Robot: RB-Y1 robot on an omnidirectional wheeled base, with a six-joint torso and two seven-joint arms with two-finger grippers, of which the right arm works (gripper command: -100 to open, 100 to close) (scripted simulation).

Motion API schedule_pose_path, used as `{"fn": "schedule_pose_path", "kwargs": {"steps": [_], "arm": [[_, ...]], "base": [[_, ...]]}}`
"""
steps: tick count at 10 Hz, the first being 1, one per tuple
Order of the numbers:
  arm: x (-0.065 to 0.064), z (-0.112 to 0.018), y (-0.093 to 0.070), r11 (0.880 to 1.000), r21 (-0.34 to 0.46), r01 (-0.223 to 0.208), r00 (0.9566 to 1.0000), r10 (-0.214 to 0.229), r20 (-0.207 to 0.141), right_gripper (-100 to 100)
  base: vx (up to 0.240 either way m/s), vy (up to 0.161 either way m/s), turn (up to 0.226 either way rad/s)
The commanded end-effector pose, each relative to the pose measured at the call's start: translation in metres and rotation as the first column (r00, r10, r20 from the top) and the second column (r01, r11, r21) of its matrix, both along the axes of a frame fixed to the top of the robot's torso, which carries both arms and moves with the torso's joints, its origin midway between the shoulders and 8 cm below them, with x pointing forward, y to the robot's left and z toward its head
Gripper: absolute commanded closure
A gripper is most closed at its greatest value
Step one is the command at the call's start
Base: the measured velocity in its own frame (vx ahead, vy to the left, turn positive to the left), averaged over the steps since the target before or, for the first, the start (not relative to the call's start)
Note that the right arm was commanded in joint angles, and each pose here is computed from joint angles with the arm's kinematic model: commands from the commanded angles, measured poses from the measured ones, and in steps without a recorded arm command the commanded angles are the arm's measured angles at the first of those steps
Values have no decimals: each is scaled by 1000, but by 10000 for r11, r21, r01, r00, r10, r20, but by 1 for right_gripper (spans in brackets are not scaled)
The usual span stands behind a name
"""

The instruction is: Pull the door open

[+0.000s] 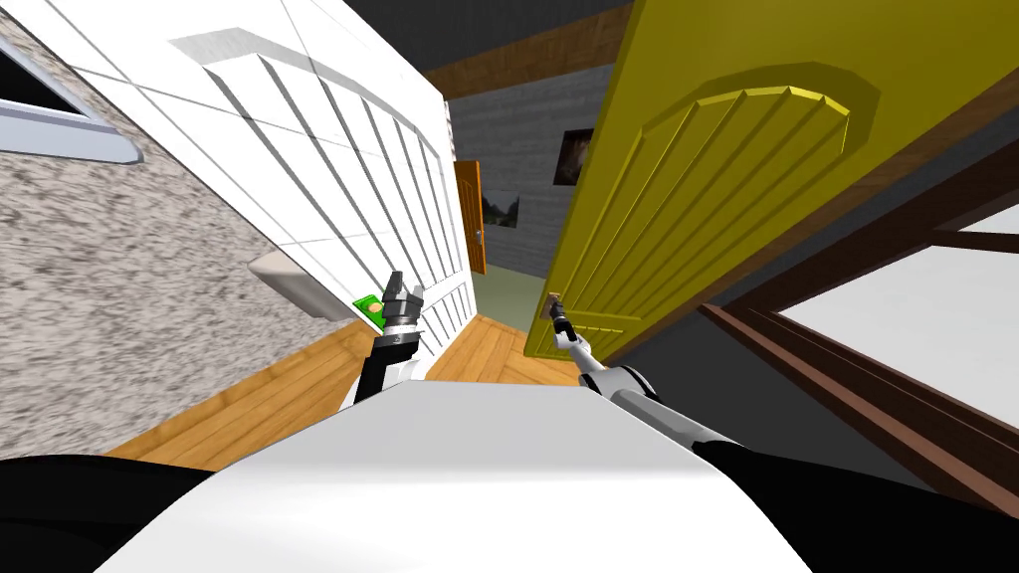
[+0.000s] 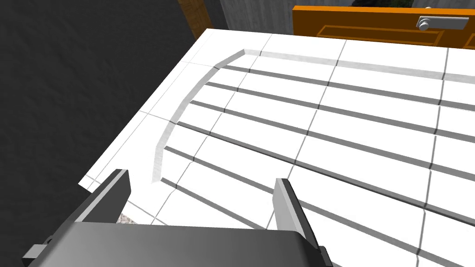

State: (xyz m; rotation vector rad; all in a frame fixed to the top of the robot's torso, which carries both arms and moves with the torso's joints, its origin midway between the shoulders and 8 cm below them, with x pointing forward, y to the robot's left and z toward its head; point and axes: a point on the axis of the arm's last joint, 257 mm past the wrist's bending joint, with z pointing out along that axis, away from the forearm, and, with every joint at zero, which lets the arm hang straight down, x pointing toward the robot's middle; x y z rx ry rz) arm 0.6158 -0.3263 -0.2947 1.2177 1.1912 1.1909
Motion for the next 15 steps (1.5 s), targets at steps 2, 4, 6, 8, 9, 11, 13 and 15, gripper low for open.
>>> {"fn": "schedule_pose_path", "kwargs": {"steps": [2,4,6,8,9,11,13,15], "arm": [[0,-2,11,9995,21,-320,9995,320,-19,100],[0,-1,16,9989,21,-477,9989,477,-17,100],[-1,-5,23,9979,29,-653,9978,653,-89,100],[-1,-4,29,9962,24,-869,9962,869,-64,100],[-1,-3,33,9951,22,-990,9951,990,-52,100],[-2,-2,40,9923,20,-1235,9923,1235,-34,100],[-2,-2,46,9895,20,-1444,9895,1444,-23,100],[-3,-3,49,9887,22,-1499,9887,1499,-47,100]], "base": [[-216,-123,101],[-181,-114,80],[-114,-57,58],[-228,-133,119],[-208,-127,96],[-210,-124,84],[-189,-122,81],[-134,-84,53]]}}
